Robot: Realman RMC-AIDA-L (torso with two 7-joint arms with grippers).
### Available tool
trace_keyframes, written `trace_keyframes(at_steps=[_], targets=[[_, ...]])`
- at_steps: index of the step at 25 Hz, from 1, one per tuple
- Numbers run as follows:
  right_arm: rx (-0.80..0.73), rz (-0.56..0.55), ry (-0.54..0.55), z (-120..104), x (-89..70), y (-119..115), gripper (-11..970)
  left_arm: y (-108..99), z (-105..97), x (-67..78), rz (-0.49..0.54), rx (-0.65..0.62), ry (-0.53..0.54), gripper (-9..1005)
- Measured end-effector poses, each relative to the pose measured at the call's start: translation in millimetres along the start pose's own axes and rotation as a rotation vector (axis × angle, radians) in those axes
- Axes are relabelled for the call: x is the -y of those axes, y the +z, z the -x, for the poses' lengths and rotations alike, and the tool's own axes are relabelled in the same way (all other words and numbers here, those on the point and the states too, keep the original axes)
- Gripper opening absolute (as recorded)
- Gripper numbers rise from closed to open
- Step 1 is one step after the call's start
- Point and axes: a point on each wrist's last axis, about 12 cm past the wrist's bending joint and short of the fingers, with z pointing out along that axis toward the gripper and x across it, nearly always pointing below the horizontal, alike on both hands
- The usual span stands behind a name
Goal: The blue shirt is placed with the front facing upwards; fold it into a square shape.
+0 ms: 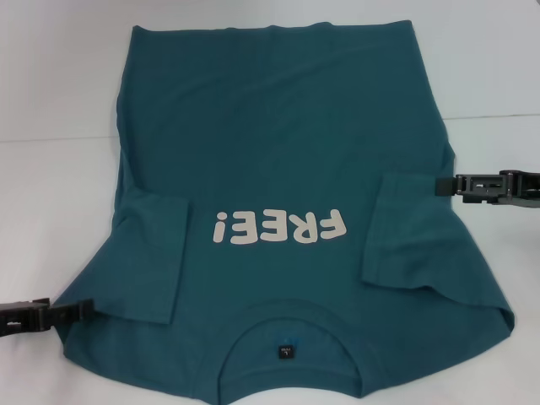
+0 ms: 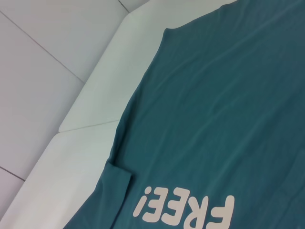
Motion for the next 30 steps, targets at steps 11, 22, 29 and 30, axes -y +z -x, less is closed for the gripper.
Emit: trace_keyframes(at_steps=[11, 22, 29, 30], targets=[[-0.002, -0.006, 0.008, 0.9, 2.5, 1.6, 917, 7.8, -0.7, 13.4, -0.033, -0.029, 0.053, 660], [-0.005, -0.005, 0.014, 0.5, 2.7, 1.1, 910, 4.6, 1.5, 16.0, -0.037, -0.005, 0.049, 382], [-0.008, 0.004, 0.022, -1.6, 2.3, 0.7, 906, 7.6, 4.3, 17.9, -0.041, 0.006, 0.051, 107], [-0.008, 0.005, 0.026, -2.3, 2.6, 0.2, 906, 7.3, 4.6, 17.7, -0.042, 0.010, 0.048, 70]])
